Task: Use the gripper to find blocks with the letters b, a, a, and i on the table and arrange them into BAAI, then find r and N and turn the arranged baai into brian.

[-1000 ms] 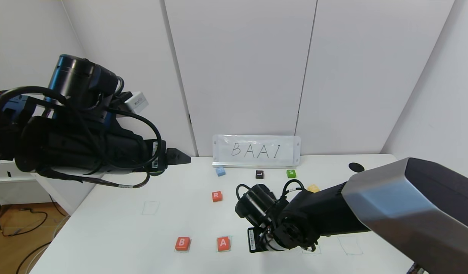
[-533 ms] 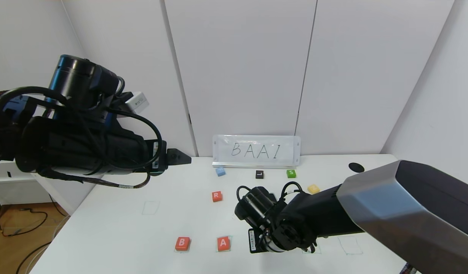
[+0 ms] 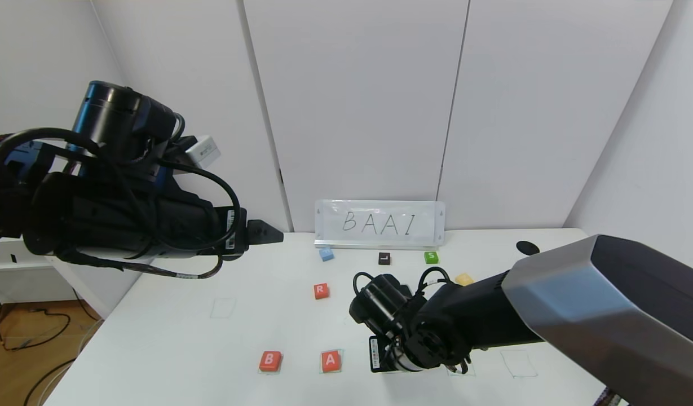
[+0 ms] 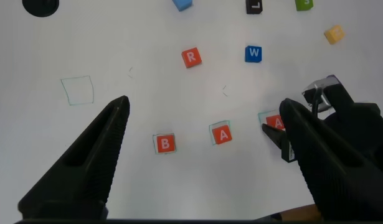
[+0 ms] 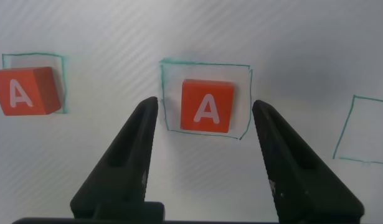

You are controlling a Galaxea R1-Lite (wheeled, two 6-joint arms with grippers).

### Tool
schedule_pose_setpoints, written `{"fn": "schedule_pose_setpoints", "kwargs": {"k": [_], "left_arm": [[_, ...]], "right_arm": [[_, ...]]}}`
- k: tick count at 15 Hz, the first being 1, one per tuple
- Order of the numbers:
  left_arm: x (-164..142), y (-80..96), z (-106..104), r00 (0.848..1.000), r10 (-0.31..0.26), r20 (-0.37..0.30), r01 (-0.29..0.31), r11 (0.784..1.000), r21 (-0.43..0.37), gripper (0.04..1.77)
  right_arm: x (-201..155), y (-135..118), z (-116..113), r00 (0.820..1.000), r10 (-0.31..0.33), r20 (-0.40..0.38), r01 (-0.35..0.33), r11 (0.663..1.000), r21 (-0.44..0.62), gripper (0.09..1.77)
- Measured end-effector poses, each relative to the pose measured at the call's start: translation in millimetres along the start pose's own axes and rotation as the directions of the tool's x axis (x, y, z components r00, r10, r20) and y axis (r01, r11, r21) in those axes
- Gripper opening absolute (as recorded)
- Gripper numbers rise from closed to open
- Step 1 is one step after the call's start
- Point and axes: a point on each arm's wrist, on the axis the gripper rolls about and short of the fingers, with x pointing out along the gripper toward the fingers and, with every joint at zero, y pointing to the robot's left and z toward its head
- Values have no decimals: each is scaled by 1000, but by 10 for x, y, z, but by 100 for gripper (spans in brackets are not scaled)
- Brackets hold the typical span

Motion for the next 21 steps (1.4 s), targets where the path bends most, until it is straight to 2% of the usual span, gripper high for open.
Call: {"fn": "schedule_pose_setpoints", "kwargs": {"k": [6, 8, 10, 13, 17, 21], "left_arm": [[0, -2, 0, 1000, 0, 0, 0, 1000, 0, 172], [-1, -1, 1, 1000, 0, 1, 0, 1000, 0, 172], [-6, 1, 3, 1000, 0, 3, 0, 1000, 0, 172], [-14, 6, 6, 1000, -5, 4, 5, 1000, -2, 172], [-26, 7, 6, 1000, -10, 4, 10, 1000, -3, 172], [-46, 11, 8, 1000, -10, 9, 10, 1000, -3, 172]], "right_arm": [[-206, -29, 77, 1000, 19, 20, -19, 999, 27, 144], [-297, -95, 82, 1000, -4, -15, 4, 1000, 12, 150], [-413, -144, 122, 999, 18, -37, -18, 1000, -20, 155], [-579, -251, 211, 999, 43, -29, -44, 998, -44, 160], [-744, -510, 314, 996, 47, -73, -56, 992, -114, 164], [-744, -876, 430, 993, 64, -94, -83, 973, -215, 167]]}}
